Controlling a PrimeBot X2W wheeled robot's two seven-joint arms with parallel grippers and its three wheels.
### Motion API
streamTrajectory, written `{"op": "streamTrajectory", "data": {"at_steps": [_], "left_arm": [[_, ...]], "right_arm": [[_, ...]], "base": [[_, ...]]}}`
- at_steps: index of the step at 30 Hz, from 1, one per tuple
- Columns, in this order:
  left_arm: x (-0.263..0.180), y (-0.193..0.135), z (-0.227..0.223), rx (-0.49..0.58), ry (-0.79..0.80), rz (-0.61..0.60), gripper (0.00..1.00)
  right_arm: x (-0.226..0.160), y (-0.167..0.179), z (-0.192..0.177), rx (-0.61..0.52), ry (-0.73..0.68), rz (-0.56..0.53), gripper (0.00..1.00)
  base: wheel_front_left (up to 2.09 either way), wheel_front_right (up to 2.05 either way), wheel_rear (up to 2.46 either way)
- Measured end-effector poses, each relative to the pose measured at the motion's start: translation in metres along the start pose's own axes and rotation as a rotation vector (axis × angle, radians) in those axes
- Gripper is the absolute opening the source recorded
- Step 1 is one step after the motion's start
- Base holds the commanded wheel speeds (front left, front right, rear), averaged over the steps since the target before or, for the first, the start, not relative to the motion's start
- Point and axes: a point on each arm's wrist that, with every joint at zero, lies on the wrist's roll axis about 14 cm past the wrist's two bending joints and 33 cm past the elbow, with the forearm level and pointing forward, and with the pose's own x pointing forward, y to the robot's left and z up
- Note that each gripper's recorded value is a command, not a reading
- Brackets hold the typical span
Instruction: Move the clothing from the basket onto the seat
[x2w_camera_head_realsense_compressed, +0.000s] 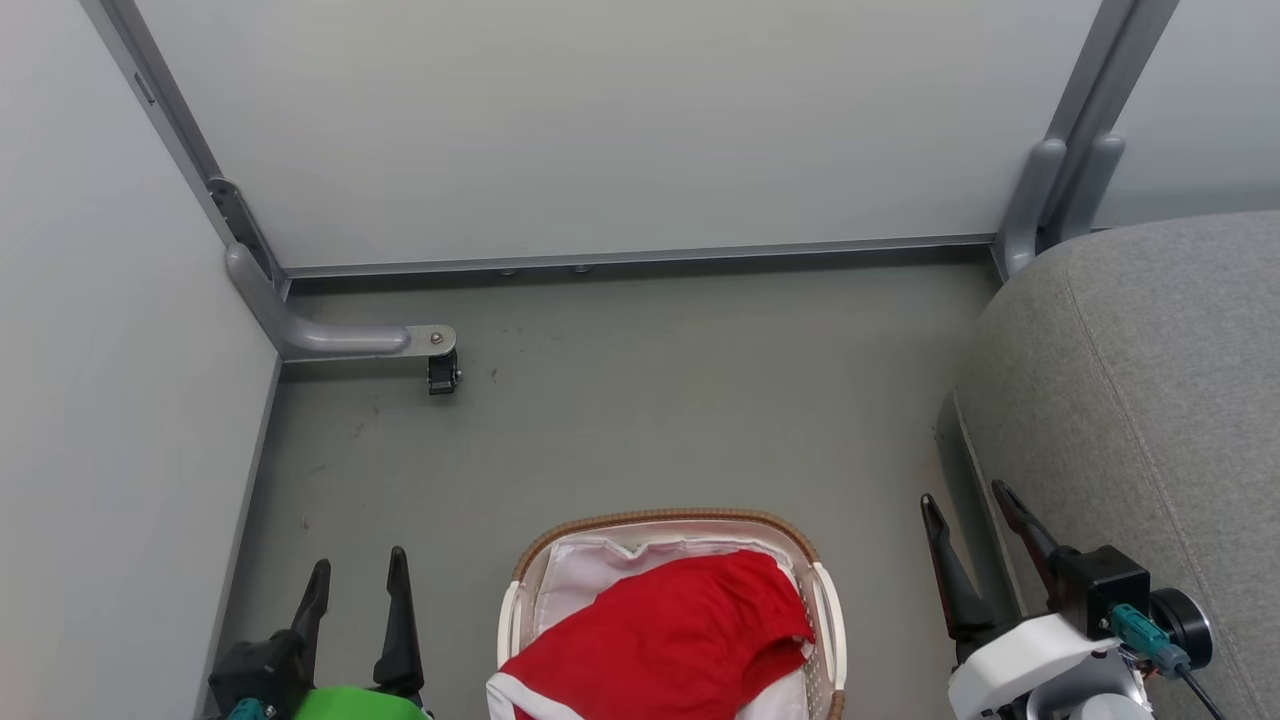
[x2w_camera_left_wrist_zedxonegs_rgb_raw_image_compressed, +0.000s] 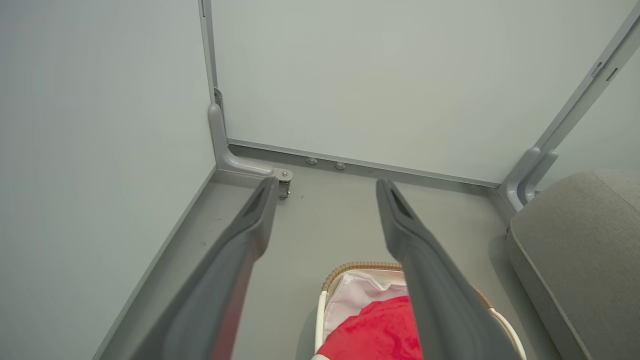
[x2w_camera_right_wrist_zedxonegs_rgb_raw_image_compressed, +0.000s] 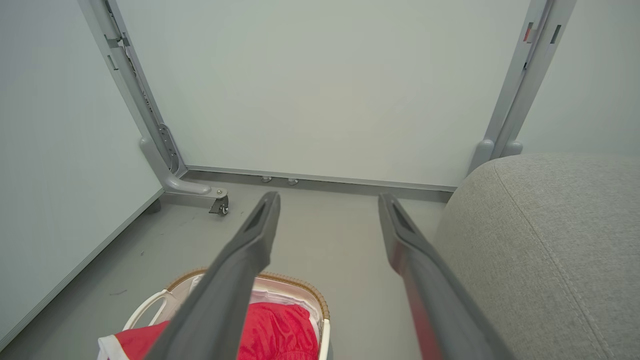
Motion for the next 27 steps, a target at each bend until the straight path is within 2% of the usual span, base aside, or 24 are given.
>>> {"op": "streamTrajectory", "data": {"at_steps": [18,27], "left_arm": [[0.004,0.001,-0.002,-0.014,0.006,0.006,1.00],[0.042,-0.017,0.004,0.034,-0.005,-0.069,1.00]], "right_arm": [[0.003,-0.005,-0.003,0.001,0.007,-0.012,1.00],[0.028,-0.023,-0.001,-0.014,-0.007,-0.053,1.00]], "base": [[0.00,0.00,0.00],[0.00,0.00,0.00]]}}
